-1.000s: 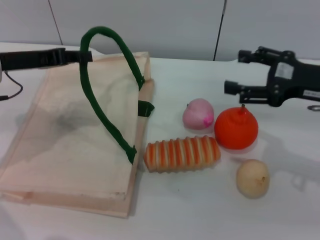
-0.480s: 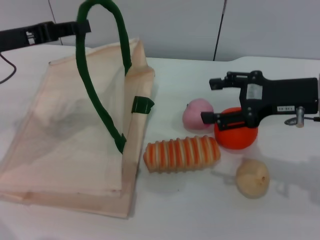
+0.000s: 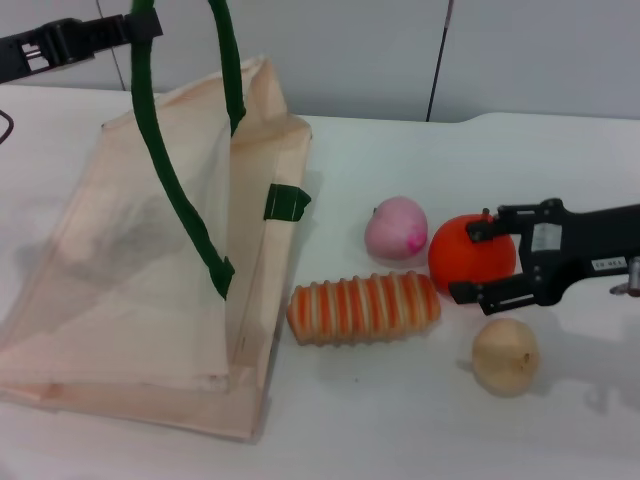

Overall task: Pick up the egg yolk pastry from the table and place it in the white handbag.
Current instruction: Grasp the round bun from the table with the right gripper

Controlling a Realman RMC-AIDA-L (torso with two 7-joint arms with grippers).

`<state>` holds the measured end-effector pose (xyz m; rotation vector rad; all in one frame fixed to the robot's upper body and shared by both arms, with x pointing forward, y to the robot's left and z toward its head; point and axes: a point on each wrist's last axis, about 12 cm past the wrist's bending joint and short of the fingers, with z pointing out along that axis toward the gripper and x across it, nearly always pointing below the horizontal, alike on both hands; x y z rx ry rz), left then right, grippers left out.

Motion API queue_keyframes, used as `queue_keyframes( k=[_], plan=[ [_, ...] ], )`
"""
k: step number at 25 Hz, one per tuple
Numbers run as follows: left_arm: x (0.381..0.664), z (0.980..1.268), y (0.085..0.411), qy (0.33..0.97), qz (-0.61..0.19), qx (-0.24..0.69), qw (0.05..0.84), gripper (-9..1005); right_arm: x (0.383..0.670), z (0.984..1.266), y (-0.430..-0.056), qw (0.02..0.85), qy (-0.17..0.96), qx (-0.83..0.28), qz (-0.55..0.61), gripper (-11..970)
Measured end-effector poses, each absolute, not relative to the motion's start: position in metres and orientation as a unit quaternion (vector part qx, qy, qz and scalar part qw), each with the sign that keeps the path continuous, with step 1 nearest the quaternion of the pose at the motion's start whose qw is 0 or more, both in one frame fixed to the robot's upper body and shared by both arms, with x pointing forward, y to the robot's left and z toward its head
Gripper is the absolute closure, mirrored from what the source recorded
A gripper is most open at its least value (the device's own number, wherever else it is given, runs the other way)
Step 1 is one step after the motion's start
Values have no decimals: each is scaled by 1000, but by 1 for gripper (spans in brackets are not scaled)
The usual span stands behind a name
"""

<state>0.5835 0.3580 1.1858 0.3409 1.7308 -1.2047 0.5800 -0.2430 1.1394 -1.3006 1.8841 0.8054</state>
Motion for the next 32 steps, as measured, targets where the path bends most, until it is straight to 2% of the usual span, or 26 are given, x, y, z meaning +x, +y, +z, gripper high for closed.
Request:
queue_keyframes(
  k=[13, 24, 32],
  plan=[
    [583, 1186, 359, 707, -494, 137, 487, 816, 567, 1110, -245, 259, 769, -507, 293, 154],
    [584, 1186, 360, 707, -493, 136, 488, 807, 574, 1097, -234, 238, 790, -507, 248, 159],
    [584, 1186, 360, 708, -493, 135, 487, 801, 574, 1093, -240, 210, 808, -504, 220, 162]
  ],
)
